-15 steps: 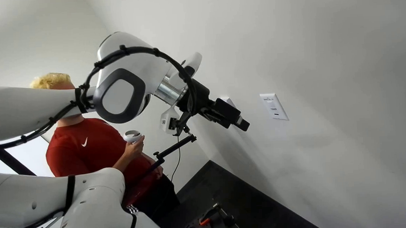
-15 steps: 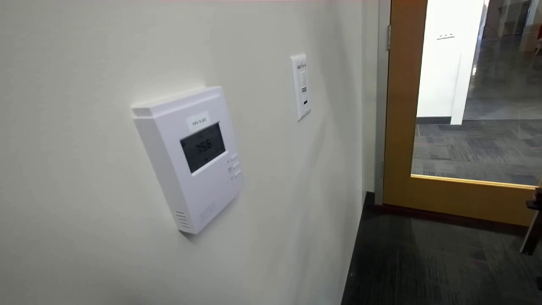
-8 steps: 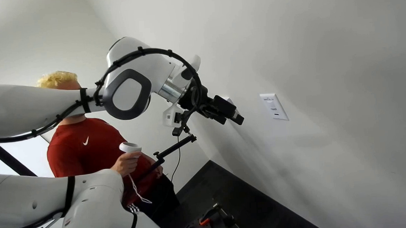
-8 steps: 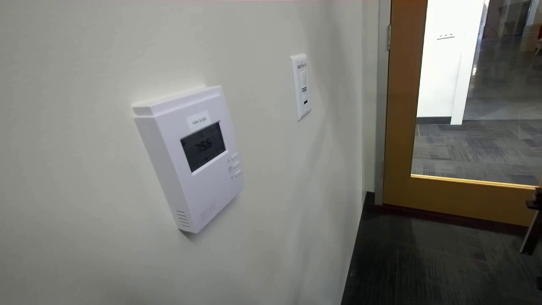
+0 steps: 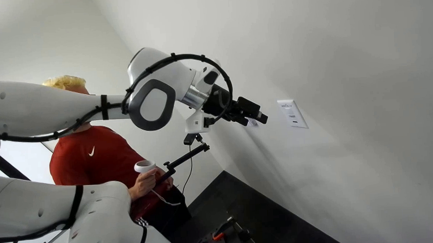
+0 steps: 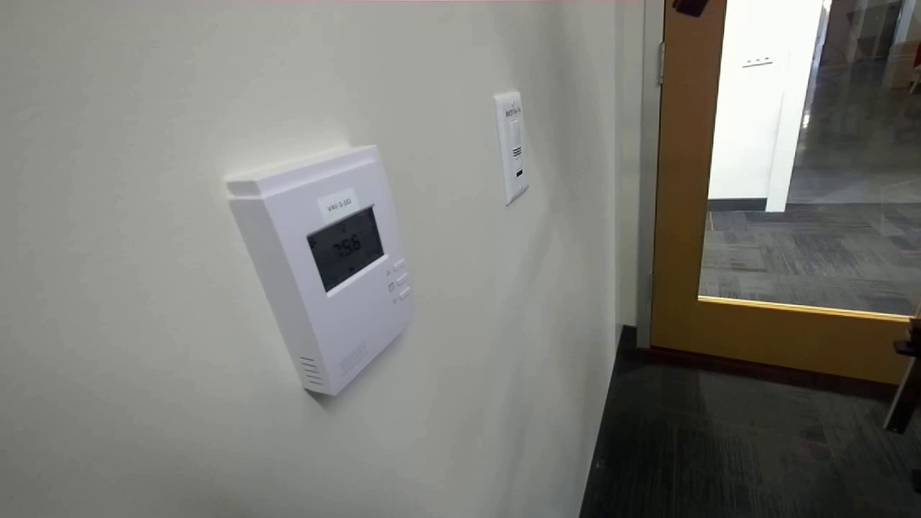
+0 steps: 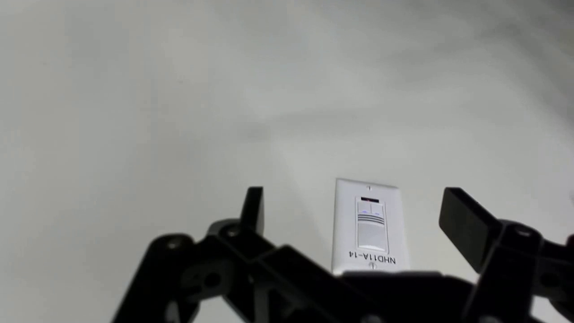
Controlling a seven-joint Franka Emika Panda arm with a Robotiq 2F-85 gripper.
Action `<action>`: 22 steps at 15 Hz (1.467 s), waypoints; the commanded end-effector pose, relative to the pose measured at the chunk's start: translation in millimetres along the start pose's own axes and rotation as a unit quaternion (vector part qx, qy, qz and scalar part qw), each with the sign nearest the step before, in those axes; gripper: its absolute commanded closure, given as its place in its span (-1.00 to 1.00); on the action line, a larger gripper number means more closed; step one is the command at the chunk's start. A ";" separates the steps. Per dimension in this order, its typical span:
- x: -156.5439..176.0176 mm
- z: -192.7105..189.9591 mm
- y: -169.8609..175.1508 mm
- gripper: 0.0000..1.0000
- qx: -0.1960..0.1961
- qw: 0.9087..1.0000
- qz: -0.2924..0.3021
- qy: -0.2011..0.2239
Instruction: Turn off the light
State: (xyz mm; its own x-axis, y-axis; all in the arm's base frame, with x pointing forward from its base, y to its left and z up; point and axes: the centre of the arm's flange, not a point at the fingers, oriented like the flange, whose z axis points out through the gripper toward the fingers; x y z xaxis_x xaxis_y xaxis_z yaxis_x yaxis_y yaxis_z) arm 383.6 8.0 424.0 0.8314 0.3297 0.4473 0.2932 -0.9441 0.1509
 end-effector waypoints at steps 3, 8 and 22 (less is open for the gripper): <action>-4.5 64.7 -24.4 -1.00 0.013 0.999 -0.004 0.046; -3.4 84.5 -28.3 -1.00 0.017 1.000 -0.018 0.003; -13.8 138.0 -35.7 0.90 0.015 0.997 0.000 0.077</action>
State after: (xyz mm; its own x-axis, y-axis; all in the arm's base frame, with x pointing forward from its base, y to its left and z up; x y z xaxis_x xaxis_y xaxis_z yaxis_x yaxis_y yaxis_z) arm 423.9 39.9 307.9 0.7741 0.3453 0.5305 0.3203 -0.9366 0.1423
